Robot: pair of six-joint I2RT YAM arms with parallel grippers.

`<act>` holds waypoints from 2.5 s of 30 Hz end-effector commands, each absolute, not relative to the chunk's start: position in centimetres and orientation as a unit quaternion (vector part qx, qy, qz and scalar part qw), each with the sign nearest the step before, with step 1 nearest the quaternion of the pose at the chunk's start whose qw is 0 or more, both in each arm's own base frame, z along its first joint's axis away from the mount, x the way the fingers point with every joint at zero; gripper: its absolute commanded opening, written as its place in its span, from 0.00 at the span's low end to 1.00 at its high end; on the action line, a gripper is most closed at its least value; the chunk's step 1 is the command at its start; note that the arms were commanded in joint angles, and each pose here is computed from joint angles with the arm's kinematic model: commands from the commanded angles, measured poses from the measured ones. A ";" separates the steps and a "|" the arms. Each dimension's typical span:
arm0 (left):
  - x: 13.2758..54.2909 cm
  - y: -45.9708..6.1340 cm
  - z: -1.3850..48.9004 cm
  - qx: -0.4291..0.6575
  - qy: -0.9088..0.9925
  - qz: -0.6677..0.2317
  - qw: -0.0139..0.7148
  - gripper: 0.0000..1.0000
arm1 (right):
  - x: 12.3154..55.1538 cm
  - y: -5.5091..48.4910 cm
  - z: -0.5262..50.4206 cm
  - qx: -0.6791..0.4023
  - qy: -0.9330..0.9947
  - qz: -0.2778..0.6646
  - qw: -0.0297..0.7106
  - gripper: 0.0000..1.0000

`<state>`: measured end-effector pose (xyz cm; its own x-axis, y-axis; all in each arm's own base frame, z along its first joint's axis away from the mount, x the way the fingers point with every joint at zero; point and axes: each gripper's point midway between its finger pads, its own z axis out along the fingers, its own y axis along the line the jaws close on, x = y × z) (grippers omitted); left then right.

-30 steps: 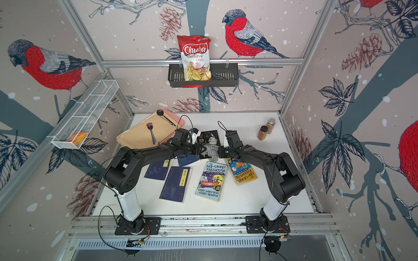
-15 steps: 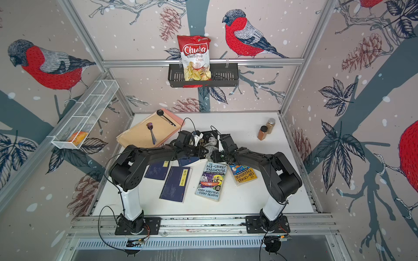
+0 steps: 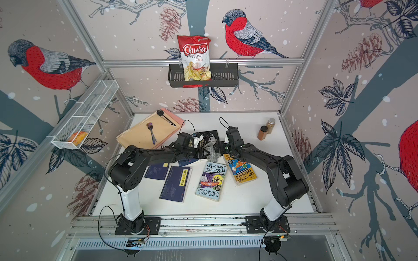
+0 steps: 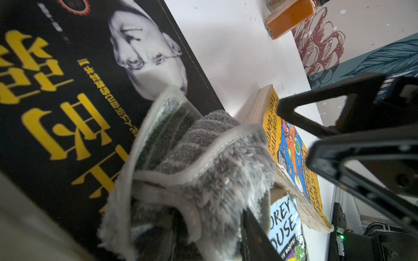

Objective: Wipe the cover of the book
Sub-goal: Wipe the dirt from the cover of the book.

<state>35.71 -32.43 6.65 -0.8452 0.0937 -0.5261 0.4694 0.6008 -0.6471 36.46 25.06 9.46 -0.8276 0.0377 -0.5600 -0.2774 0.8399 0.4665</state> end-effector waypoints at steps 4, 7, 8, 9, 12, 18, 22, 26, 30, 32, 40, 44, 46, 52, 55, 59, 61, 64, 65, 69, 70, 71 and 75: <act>34.9 -33.3 10.6 0.194 0.830 -0.458 0.252 0.53 | 36.9 26.2 9.6 -0.038 0.911 0.300 0.281 0.73; 34.4 -33.3 11.4 0.206 0.826 -0.463 0.245 0.55 | 37.0 26.0 9.8 -0.034 0.911 0.294 0.287 0.74; 34.2 -33.3 11.5 0.207 0.828 -0.462 0.241 0.55 | 37.1 26.0 10.0 -0.034 0.912 0.290 0.289 0.74; 34.1 -33.2 11.6 0.208 0.829 -0.460 0.241 0.55 | 37.1 26.1 10.0 -0.035 0.913 0.286 0.290 0.74; 33.9 -32.5 11.4 0.204 0.838 -0.446 0.238 0.55 | 37.2 26.5 10.0 -0.041 0.915 0.275 0.292 0.75; 34.1 -29.8 9.0 0.176 0.877 -0.379 0.238 0.56 | 37.1 27.7 9.2 -0.049 0.921 0.258 0.288 0.78; 34.0 -27.9 9.0 0.156 0.881 -0.365 0.257 0.56 | 36.8 28.2 8.6 -0.049 0.925 0.249 0.284 0.79; 33.9 -26.2 9.4 0.140 0.882 -0.360 0.272 0.56 | 36.4 28.5 7.9 -0.045 0.927 0.245 0.279 0.80; 34.2 -25.0 9.6 0.124 0.882 -0.353 0.286 0.56 | 36.1 29.5 7.5 -0.041 0.930 0.241 0.275 0.86; 34.4 -24.5 9.8 0.115 0.881 -0.355 0.291 0.56 | 36.0 30.2 7.1 -0.046 0.931 0.239 0.272 0.88; 34.7 -23.4 9.7 0.105 0.881 -0.355 0.295 0.56 | 35.2 31.0 3.8 -0.056 0.947 0.194 0.250 0.87; 34.9 -23.1 9.7 0.101 0.881 -0.355 0.295 0.56 | 34.7 30.3 2.2 -0.065 0.955 0.158 0.242 0.81; 35.0 -23.0 9.6 0.099 0.882 -0.354 0.296 0.56 | 34.4 30.0 1.7 -0.069 0.958 0.147 0.238 0.75; 35.3 -22.7 9.4 0.095 0.884 -0.348 0.297 0.55 | 34.3 29.2 1.2 -0.078 0.959 0.130 0.238 0.36; 35.9 -22.4 9.2 0.095 0.889 -0.332 0.300 0.55 | 34.5 28.9 1.8 -0.083 0.957 0.130 0.244 0.18; 37.2 -22.4 9.4 0.098 0.893 -0.314 0.307 0.54 | 35.6 28.3 3.7 -0.089 0.951 0.141 0.262 0.04; 38.0 -22.8 9.7 0.102 0.891 -0.316 0.311 0.54 | 36.6 27.9 5.2 -0.088 0.945 0.151 0.276 0.01; 39.8 -23.6 10.3 0.102 0.887 -0.316 0.320 0.52 | 38.9 26.8 7.4 -0.079 0.936 0.161 0.302 0.01; 40.2 -23.7 10.0 0.100 0.889 -0.314 0.319 0.51 | 39.7 26.4 8.0 -0.074 0.933 0.166 0.310 0.01; 42.9 -25.7 10.0 0.113 0.888 -0.313 0.317 0.44 | 41.7 26.0 8.8 -0.072 0.926 0.183 0.324 0.00; 43.5 -26.3 9.6 0.118 0.891 -0.308 0.312 0.43 | 41.9 26.1 8.7 -0.075 0.926 0.182 0.323 0.01; 44.0 -26.8 9.0 0.123 0.895 -0.299 0.307 0.42 | 42.0 26.3 8.5 -0.077 0.926 0.183 0.322 0.00; 45.9 -28.0 6.7 0.136 0.913 -0.249 0.293 0.42 | 41.9 26.7 7.0 -0.079 0.929 0.189 0.308 0.01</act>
